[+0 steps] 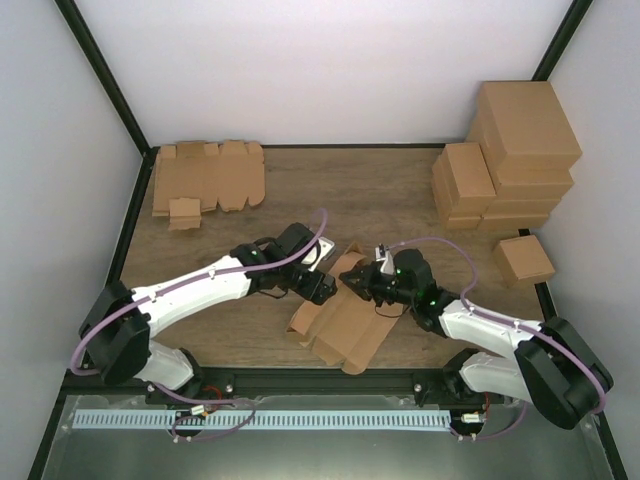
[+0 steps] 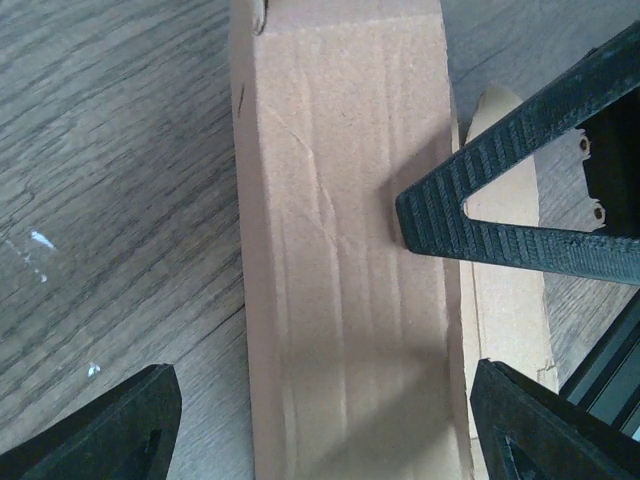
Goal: Fold the paper box
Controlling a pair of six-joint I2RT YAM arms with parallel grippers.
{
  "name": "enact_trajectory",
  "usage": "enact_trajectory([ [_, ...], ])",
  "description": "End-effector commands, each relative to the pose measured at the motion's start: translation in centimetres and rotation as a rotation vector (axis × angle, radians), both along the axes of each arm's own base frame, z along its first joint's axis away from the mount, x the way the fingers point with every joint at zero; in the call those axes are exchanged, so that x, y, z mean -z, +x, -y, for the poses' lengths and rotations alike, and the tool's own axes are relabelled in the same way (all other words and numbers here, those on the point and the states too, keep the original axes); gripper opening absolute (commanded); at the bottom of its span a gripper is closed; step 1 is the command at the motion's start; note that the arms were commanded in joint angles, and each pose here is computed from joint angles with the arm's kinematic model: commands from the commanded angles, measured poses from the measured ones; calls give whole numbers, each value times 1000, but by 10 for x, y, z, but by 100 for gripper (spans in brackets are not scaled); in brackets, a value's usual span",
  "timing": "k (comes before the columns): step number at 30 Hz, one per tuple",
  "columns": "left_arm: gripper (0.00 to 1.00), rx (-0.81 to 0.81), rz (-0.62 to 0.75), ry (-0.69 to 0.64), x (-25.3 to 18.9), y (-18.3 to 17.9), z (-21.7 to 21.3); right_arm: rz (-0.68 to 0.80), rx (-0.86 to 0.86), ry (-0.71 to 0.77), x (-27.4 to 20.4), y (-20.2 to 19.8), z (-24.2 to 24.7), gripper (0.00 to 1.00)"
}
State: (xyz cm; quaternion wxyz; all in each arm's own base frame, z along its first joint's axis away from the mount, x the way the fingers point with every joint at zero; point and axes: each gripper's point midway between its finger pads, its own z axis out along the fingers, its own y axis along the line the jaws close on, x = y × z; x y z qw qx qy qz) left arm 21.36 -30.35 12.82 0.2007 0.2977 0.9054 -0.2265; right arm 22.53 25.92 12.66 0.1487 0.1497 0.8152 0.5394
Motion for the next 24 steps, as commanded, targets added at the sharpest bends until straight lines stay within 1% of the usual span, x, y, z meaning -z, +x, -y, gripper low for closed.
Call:
enact_trajectory([
  [1, 79, 45, 6, -39, -7, 4, 15, 45, -12, -6, -2, 2, -3, 2],
  [3, 74, 49, -1, -36, -5, 4, 16, 43, -16, -7, -1, 2, -4, 2],
  [7, 71, 73, -13, -60, -7, 2, 22, 36, -24, -10, 4, 1, -4, 2],
  [11, 66, 80, -37, -46, 1, 0, 23, 38, -24, -4, 5, -1, -4, 2],
  [14, 67, 79, -57, -26, 11, -1, 22, 46, -22, -3, 6, -1, -2, 2],
  [16, 71, 45, -51, -2, 14, 4, 18, 51, -20, -4, 6, -3, -1, 2],
  [19, 79, 21, -30, -7, 9, 6, 15, 71, -14, 4, 7, -5, 2, 2],
  [22, 80, 31, -39, -19, 7, 4, 17, 86, -3, 14, 7, -8, 7, 2],
  [24, 76, 39, -56, -17, 11, 2, 19, 90, 6, 15, 7, -8, 9, 2],
])
